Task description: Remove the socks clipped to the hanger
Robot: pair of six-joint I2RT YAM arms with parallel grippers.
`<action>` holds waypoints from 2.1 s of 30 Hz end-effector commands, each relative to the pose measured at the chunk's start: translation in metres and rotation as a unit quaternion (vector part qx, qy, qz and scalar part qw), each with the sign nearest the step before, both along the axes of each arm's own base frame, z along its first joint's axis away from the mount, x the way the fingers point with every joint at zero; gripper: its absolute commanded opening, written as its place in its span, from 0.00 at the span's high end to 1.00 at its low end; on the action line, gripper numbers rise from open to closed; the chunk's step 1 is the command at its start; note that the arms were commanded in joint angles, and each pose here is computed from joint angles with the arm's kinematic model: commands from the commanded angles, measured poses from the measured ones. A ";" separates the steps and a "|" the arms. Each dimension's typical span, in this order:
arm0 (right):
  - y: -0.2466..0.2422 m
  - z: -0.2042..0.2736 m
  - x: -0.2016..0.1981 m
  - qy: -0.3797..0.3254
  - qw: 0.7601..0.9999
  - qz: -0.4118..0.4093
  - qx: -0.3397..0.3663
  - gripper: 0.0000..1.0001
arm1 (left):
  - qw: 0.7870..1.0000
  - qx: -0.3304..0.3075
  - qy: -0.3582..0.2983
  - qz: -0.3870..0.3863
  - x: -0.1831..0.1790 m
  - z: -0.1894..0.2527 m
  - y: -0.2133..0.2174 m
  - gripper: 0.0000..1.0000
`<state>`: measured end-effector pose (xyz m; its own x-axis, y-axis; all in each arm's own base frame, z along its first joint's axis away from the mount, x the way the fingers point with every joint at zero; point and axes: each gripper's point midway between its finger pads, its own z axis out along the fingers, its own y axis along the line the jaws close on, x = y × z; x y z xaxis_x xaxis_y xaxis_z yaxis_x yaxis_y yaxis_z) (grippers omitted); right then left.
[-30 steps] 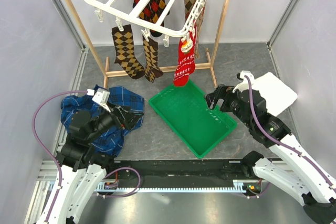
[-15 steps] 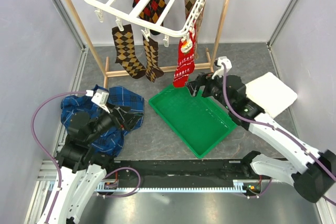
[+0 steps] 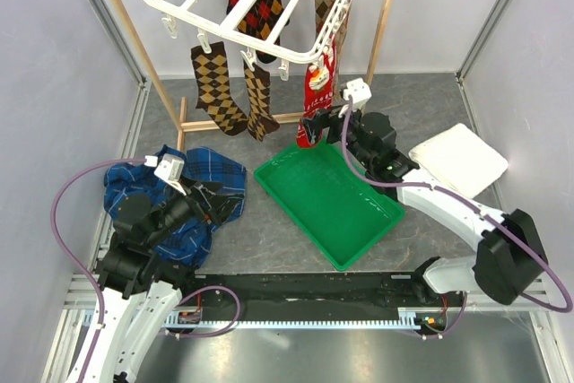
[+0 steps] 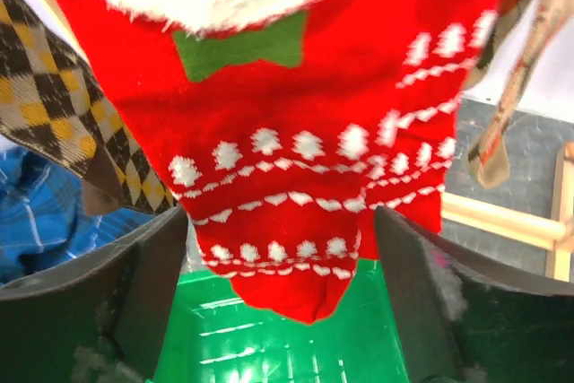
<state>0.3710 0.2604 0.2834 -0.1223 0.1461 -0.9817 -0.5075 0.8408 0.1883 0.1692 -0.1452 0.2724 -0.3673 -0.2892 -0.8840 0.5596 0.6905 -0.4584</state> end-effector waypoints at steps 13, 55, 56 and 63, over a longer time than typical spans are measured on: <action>0.041 0.062 -0.040 0.019 0.986 0.145 0.082 1.00 | 0.999 0.002 -0.027 0.027 0.021 0.017 0.004 0.10; 0.019 0.121 -0.114 0.040 0.951 0.208 0.227 1.00 | 0.969 -0.036 -0.084 -0.228 0.079 0.084 -0.144 0.56; 0.020 0.118 -0.115 0.045 0.950 0.208 0.228 1.00 | 0.969 -0.037 -0.079 -0.232 0.077 0.079 -0.144 0.59; 0.022 0.115 -0.114 0.060 0.947 0.210 0.237 1.00 | 0.963 -0.048 -0.069 -0.256 0.065 0.079 -0.145 0.93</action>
